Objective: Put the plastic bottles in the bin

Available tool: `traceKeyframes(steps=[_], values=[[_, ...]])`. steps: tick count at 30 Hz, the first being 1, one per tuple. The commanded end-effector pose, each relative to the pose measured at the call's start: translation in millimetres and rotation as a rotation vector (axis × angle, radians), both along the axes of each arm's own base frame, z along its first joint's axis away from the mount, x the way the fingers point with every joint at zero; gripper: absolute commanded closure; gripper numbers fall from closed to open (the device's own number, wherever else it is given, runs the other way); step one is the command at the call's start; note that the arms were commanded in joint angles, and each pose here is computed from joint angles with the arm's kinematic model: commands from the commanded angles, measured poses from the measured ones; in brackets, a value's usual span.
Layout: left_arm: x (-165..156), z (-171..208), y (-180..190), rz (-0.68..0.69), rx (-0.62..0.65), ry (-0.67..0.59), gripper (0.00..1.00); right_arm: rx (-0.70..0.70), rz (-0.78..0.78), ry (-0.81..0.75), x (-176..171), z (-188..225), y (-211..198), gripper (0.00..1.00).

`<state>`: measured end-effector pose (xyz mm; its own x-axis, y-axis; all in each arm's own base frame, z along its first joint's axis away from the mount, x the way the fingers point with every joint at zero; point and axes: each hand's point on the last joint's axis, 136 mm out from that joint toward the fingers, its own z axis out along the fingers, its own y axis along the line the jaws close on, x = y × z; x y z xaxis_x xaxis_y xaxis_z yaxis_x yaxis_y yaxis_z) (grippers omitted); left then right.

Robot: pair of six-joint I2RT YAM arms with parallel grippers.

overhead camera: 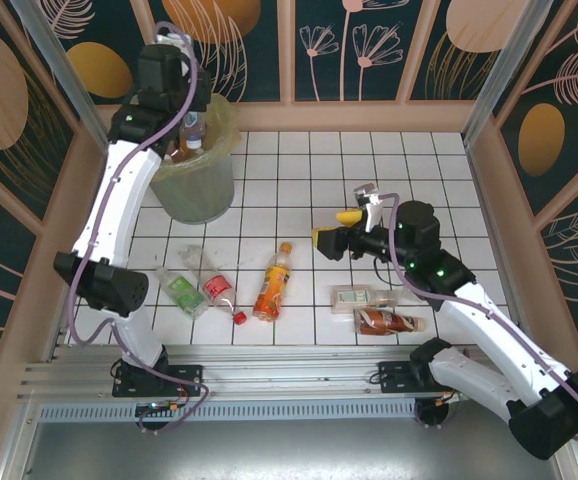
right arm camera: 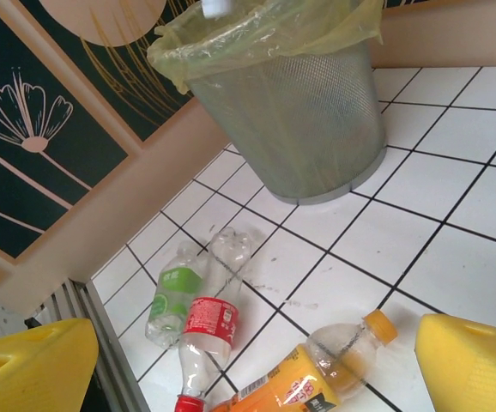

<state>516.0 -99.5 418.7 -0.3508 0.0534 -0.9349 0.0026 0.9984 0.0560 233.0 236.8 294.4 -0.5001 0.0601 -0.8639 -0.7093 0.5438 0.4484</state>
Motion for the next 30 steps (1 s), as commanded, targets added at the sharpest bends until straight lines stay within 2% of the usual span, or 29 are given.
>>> traceKeyframes(steps=[1, 7, 16, 21, 25, 30], values=[[7, -24, 18, 0.064, 0.136, 0.073, 0.41, -0.009, -0.022, -0.031, -1, 2, -7, 0.04], [22, -80, 37, 0.145, 0.303, 0.206, 0.40, -0.021, -0.039, -0.026, -3, 0, -12, 0.04], [14, -138, 19, 0.027, 0.257, 0.387, 0.41, -0.033, -0.041, -0.016, -1, -5, -12, 0.04], [14, -159, 16, 0.016, 0.255, 0.442, 0.32, -0.038, -0.043, -0.008, 0, -7, -11, 0.04], [15, -156, 17, 0.035, 0.232, 0.433, 0.29, -0.047, -0.065, 0.000, 2, -10, -14, 0.04], [15, -123, 15, 0.063, 0.150, 0.352, 0.22, -0.074, -0.181, 0.033, 16, -19, -27, 0.05]])
